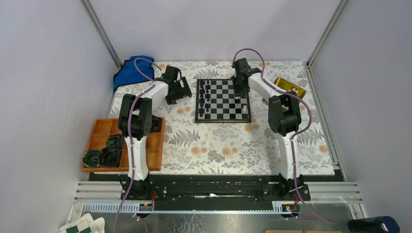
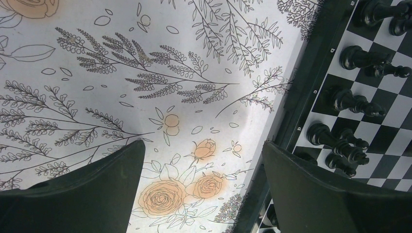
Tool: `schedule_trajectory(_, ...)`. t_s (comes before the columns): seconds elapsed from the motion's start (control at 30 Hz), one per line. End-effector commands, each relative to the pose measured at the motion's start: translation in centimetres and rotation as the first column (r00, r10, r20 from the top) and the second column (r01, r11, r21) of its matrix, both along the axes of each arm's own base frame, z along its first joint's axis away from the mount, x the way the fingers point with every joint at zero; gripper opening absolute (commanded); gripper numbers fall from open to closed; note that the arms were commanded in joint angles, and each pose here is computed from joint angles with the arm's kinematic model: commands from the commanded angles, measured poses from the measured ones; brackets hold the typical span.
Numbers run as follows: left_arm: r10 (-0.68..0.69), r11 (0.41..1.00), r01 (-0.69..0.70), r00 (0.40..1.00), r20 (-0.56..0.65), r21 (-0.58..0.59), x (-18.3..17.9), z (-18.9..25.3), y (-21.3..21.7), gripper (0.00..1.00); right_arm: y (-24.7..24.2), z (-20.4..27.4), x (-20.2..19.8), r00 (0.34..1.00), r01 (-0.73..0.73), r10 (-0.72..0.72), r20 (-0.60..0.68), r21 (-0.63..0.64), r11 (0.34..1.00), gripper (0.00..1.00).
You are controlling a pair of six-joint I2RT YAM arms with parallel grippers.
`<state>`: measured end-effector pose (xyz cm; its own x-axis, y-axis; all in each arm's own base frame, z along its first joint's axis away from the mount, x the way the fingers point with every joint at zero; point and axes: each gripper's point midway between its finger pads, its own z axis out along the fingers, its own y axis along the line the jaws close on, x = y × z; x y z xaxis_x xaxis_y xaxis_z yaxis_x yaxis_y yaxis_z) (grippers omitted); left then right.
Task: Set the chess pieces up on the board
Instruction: Place the chess piece on the chessboard.
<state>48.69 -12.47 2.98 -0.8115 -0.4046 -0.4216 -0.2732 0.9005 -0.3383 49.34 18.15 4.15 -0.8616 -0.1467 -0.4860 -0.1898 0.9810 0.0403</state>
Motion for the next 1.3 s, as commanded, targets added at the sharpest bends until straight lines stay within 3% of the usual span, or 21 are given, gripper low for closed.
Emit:
schedule_trajectory(0.0,0.011,1.000,-0.011,1.000,-0.003,0.014,-0.4,-0.3,0.3,0.99,0.1,0.8,1.3,0.999,-0.004,0.005,0.050,-0.020,1.000,0.00)
schedule_trajectory(1.07,0.004,1.000,-0.004,1.000,-0.007,0.011,-0.6,-0.5,0.0,0.99,-0.3,-0.1,1.6,0.999,-0.004,0.006,0.044,-0.047,0.999,0.00)
schedule_trajectory(1.27,0.003,1.000,-0.003,1.000,-0.004,0.009,-0.5,-0.4,-0.1,0.99,-0.2,0.0,1.6,0.999,-0.008,0.009,0.046,-0.042,0.999,0.15)
